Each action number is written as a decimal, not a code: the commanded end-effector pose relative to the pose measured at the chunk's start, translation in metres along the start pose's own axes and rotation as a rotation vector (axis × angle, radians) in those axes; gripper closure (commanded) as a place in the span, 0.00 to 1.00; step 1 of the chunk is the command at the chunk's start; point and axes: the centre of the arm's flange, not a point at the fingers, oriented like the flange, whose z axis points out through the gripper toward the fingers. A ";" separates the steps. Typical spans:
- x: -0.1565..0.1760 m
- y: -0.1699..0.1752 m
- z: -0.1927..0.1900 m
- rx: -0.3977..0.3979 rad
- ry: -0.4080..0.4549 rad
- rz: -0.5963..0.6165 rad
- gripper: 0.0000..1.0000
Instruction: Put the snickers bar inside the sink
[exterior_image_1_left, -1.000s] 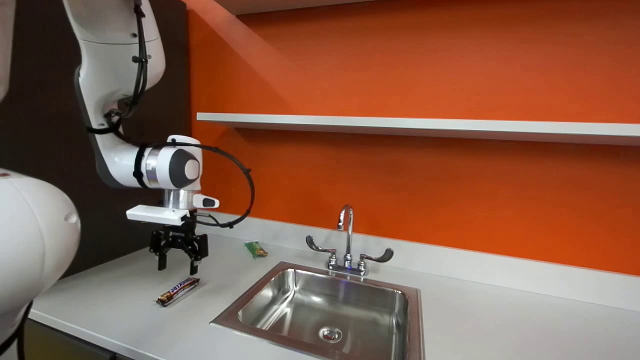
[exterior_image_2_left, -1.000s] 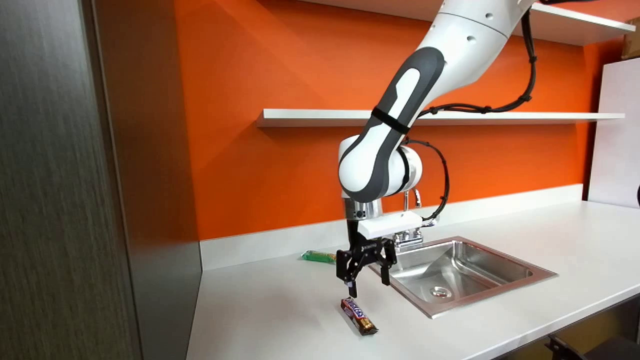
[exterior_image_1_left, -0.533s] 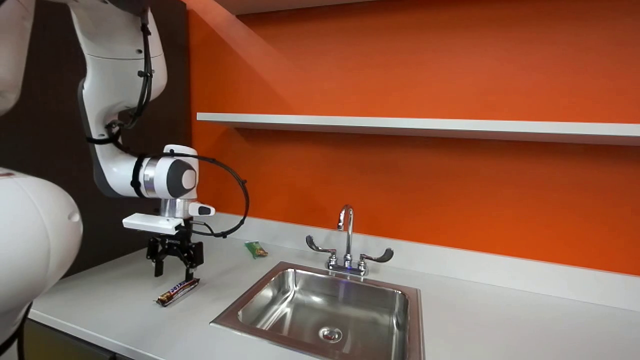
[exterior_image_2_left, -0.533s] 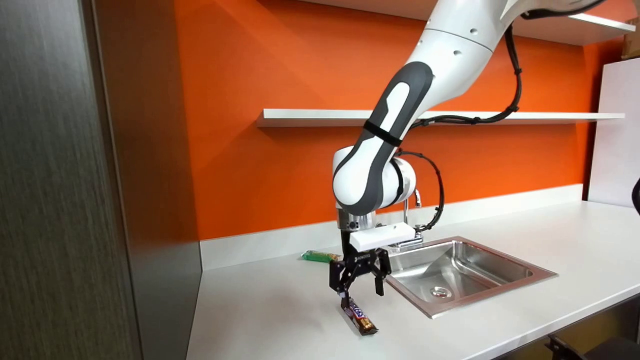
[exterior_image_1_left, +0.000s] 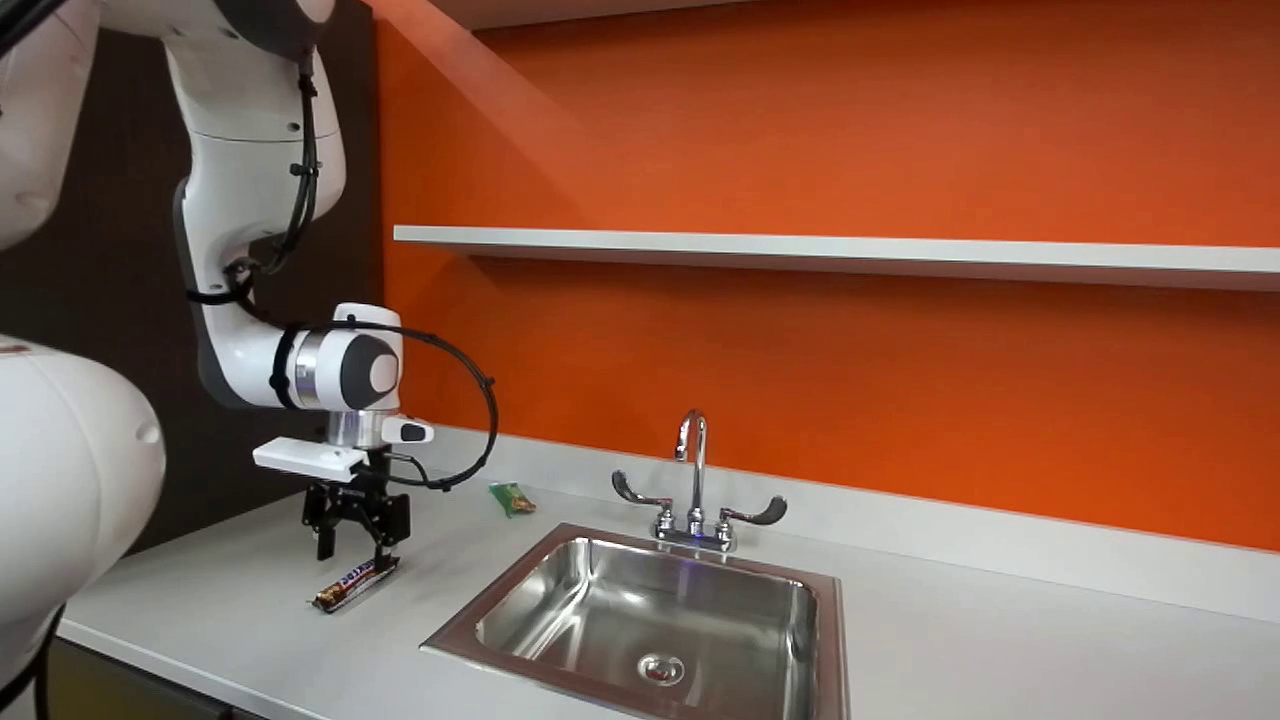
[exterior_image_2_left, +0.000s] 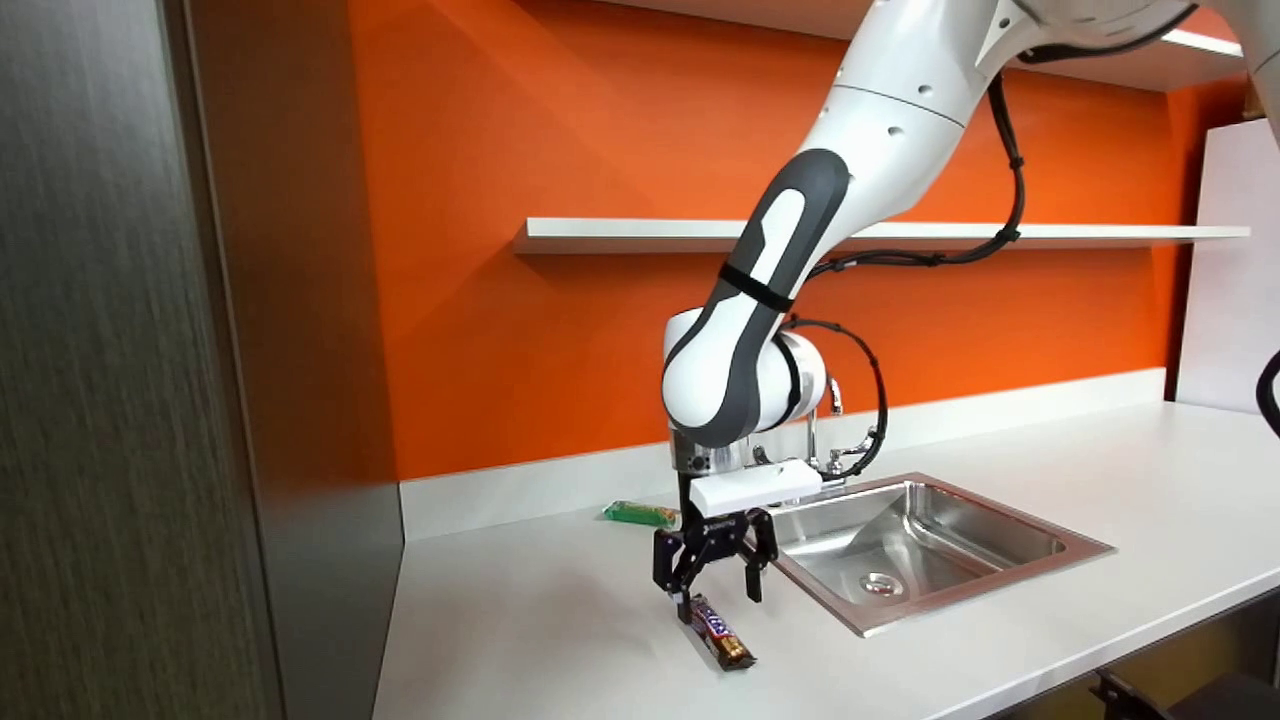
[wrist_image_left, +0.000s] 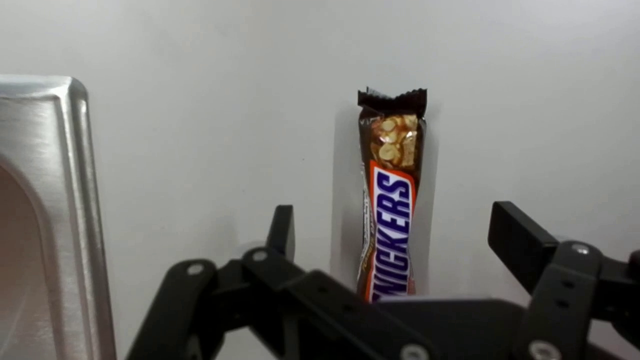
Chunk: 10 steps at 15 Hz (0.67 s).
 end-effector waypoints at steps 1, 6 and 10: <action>0.007 -0.006 0.006 -0.016 0.013 0.034 0.00; 0.008 -0.007 0.011 -0.024 0.011 0.047 0.00; 0.009 -0.006 0.014 -0.026 0.007 0.058 0.00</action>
